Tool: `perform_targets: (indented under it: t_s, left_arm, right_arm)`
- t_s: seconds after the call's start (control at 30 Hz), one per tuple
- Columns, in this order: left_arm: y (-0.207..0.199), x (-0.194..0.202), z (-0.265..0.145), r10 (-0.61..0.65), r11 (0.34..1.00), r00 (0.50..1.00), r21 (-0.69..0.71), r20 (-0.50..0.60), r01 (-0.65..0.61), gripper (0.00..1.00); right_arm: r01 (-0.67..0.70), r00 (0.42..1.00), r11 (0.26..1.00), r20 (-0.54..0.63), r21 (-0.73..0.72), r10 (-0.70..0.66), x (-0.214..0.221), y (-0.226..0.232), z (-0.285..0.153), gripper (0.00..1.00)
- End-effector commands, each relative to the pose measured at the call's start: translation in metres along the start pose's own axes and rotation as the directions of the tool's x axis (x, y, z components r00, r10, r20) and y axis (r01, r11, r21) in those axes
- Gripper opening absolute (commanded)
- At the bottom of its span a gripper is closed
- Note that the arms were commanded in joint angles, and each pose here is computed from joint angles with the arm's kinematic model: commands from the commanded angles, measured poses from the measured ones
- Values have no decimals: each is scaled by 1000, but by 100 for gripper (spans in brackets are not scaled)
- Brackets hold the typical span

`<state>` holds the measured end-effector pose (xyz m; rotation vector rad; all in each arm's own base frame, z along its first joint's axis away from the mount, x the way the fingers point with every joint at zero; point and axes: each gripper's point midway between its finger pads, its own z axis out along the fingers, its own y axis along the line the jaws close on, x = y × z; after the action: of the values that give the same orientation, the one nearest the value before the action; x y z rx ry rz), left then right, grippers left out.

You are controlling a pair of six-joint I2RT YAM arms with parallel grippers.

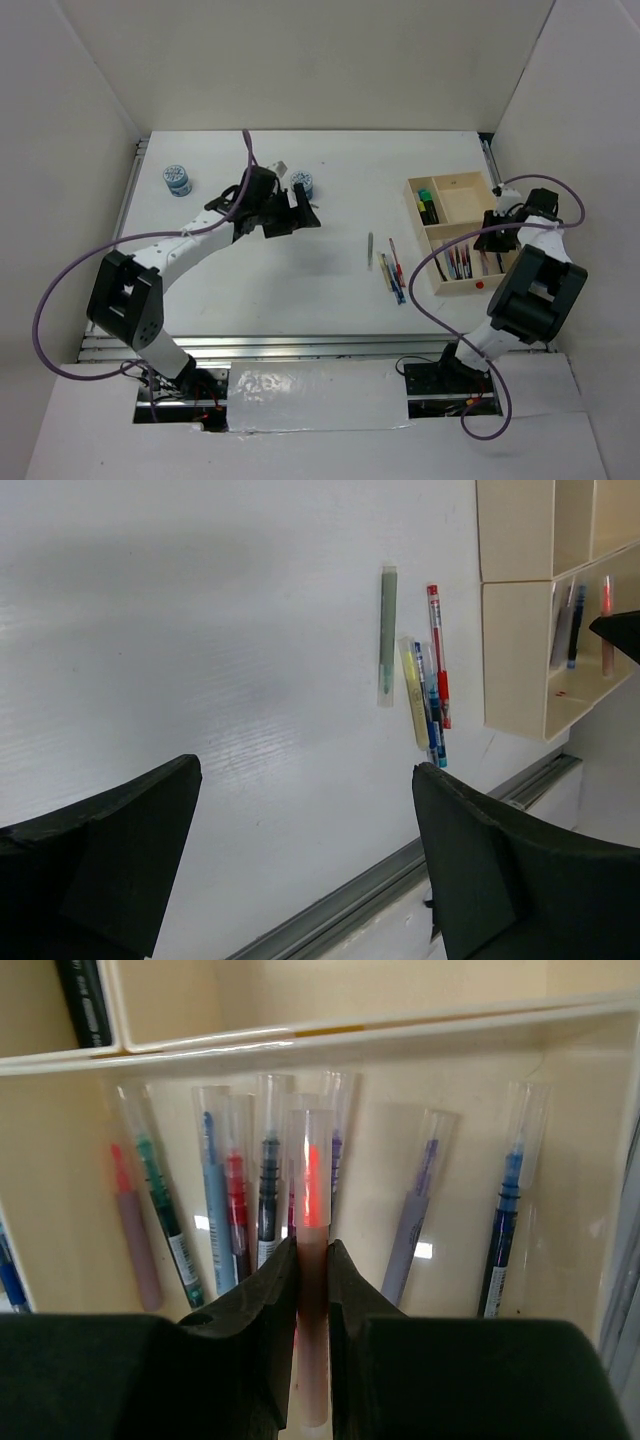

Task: Sort the stationery into containers
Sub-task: Place the pen in the storage box.

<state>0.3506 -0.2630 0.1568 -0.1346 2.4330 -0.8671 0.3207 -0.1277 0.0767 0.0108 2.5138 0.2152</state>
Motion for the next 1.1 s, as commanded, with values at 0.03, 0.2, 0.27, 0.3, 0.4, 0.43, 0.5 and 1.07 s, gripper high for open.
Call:
perform_targets:
  t_s: [0.03, 0.2, 0.27, 0.3, 0.4, 0.43, 0.5, 1.07]
  left_arm:
    - [-18, -16, 2, 89, 996, 994, 0, 67, -90, 99]
    - [-21, -15, 9, 124, 992, 989, -39, 81, -121, 99]
    - [-21, -18, 13, 139, 989, 986, -63, 97, -133, 99]
    - [-24, -15, 15, 157, 986, 983, -66, 95, -151, 99]
    - [-28, -17, 20, 200, 977, 973, -102, 118, -188, 98]
    - [-26, -18, 23, 217, 971, 968, -131, 129, -200, 97]
    - [-29, -17, 29, 251, 960, 960, -156, 124, -231, 96]
    - [-67, 16, 94, 389, 905, 915, -227, 106, -358, 76]
  right_arm:
    - [-17, 999, 999, 40, 50, 15, -15, -15, 5, 4]
    - [-52, 998, 994, 36, 93, 49, -12, -23, 15, 11]
    - [-59, 998, 993, 41, 105, 55, -14, -26, 19, 16]
    - [-68, 997, 991, 36, 115, 64, -13, -28, 20, 18]
    - [-79, 997, 991, 19, 110, 78, -10, -29, 25, 22]
    - [-82, 997, 991, 13, 108, 81, -9, -29, 26, 24]
    - [-84, 996, 991, 12, 107, 83, -8, -30, 28, 27]
    - [-68, 989, 996, 137, 50, 60, -44, -4, -15, 46]
